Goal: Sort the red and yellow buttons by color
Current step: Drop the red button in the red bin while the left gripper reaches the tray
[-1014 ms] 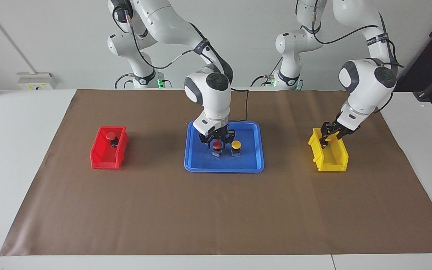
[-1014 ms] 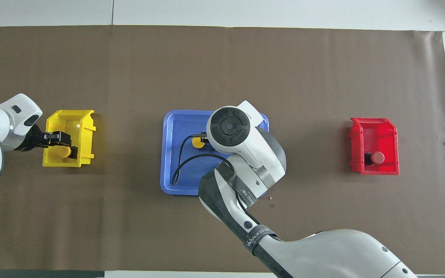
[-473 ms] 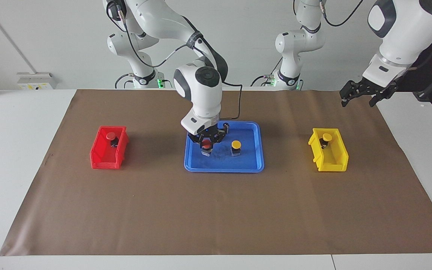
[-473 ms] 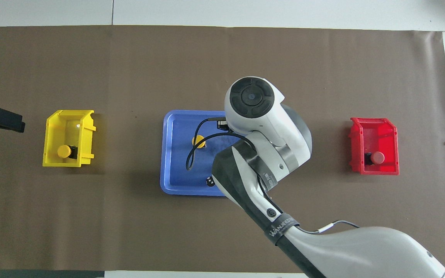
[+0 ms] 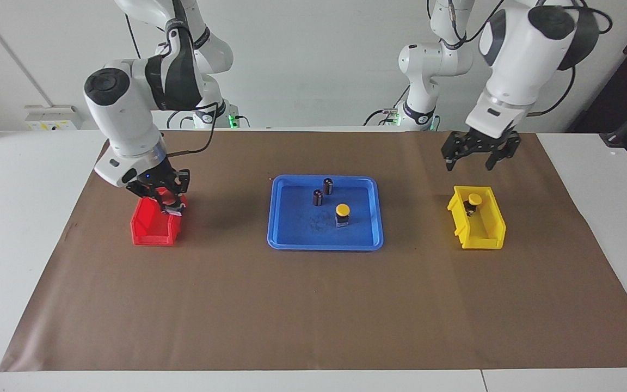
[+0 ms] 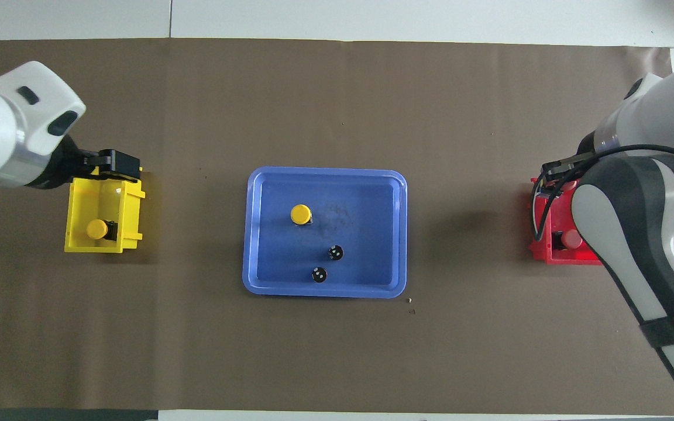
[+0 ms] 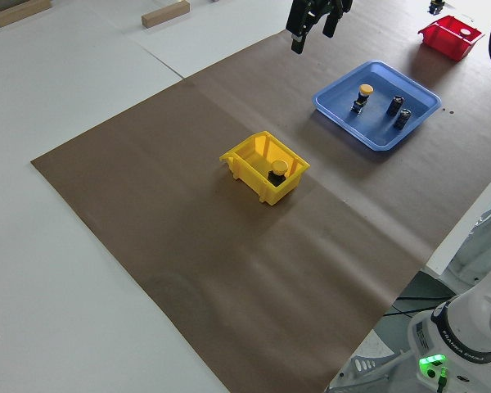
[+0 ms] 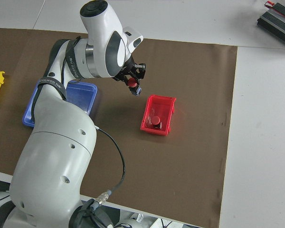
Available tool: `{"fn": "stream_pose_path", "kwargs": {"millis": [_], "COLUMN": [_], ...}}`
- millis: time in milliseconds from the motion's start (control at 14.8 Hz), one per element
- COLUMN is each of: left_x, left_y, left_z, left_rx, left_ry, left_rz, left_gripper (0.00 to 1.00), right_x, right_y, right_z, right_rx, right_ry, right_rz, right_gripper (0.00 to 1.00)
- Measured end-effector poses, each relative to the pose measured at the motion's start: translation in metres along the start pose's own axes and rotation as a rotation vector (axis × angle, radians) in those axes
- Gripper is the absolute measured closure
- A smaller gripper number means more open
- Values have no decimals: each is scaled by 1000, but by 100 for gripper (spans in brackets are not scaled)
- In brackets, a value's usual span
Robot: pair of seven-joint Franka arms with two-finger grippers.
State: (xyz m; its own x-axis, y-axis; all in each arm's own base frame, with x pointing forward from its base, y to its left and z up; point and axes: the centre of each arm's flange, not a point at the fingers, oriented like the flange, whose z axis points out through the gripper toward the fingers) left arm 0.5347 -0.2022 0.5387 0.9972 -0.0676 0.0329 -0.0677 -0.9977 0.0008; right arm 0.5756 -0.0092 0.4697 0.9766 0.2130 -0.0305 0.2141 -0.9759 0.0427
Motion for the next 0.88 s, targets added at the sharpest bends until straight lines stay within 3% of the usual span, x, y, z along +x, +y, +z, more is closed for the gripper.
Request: {"fn": "stream_pose_path", "kwargs": {"millis": [135,338,879], "left_x": [0,-8,-28], "left_y": [70,141,198], "left_z": [50,107,165], "left_rx": [-18,-39,-34], "left_ry": [-4,-12,-51], "left_rz": [-42,-74,-66], "left_gripper": [0,0,0], "right_x": [-16,-34,-55], "right_y": [39,49,32], "right_z": [27,57,105], "right_rx": [6,36,12], "right_ry": [25,46,119], "right_rz": [-28,-12,-20], "right_gripper": [59,59,59]}}
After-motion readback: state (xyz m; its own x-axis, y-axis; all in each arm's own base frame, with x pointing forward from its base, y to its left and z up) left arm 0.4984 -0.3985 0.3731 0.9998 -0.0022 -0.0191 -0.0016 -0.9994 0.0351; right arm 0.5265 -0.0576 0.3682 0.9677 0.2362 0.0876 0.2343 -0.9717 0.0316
